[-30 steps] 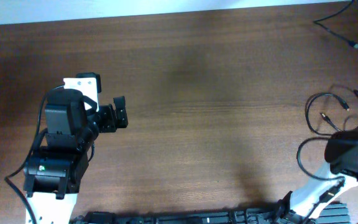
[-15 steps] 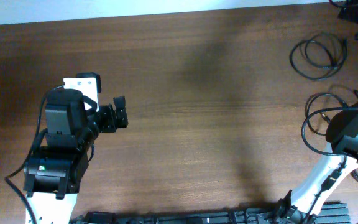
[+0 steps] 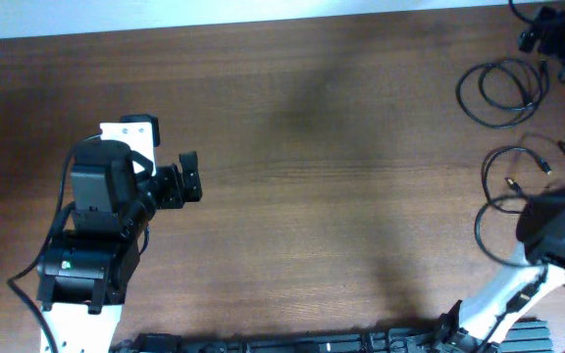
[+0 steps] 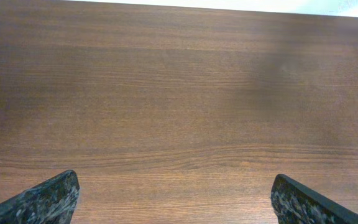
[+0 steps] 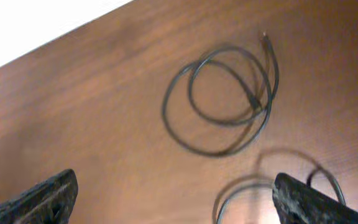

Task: Untangle cables
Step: 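Carry the cable to the upper right table edge with the right gripper, then lower the cable at the upper right corner and open the right gripper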

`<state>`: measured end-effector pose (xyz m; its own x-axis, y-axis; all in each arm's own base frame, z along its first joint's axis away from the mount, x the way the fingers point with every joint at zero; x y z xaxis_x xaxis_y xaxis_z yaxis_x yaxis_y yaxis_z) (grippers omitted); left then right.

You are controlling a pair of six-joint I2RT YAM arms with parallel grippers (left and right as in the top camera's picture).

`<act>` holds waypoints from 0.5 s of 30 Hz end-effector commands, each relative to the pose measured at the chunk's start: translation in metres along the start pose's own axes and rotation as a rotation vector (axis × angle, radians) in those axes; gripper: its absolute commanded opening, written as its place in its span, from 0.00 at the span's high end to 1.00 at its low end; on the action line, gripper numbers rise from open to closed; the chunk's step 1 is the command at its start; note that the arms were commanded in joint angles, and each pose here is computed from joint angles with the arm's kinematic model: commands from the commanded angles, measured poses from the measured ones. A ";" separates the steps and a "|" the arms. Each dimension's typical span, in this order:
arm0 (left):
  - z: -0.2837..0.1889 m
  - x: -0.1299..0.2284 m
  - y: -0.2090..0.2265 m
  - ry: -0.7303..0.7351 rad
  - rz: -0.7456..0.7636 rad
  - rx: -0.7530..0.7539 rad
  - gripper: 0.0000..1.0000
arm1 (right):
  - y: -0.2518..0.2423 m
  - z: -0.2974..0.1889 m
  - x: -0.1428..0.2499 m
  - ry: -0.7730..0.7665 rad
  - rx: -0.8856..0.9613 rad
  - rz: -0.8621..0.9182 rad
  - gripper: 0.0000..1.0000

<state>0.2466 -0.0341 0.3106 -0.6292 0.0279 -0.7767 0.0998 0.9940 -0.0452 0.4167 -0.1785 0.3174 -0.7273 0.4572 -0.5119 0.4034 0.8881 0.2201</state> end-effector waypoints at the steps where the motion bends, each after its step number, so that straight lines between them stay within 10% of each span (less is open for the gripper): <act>1: -0.002 -0.003 0.002 -0.011 -0.016 -0.010 0.01 | 0.015 -0.063 0.011 -0.054 -0.040 -0.006 0.01; 15: -0.002 -0.003 0.002 -0.011 -0.016 -0.010 0.01 | 0.068 -0.126 0.081 0.185 -0.330 0.007 0.01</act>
<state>0.2467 -0.0341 0.3107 -0.6286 0.0282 -0.7772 0.1001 0.9940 -0.0450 0.3172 -0.0949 0.3912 -0.8001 0.4578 -0.3876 0.2859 0.8591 0.4245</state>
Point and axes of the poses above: each gripper's point midway between its finger pads, its own z axis out along the fingers, its own y axis along the line the jaws close on, x = y × z, the point moved 7 cm from there along -z, back along the fingers, and after that the axes turned 4 degrees about z, right-handed, at the moved point
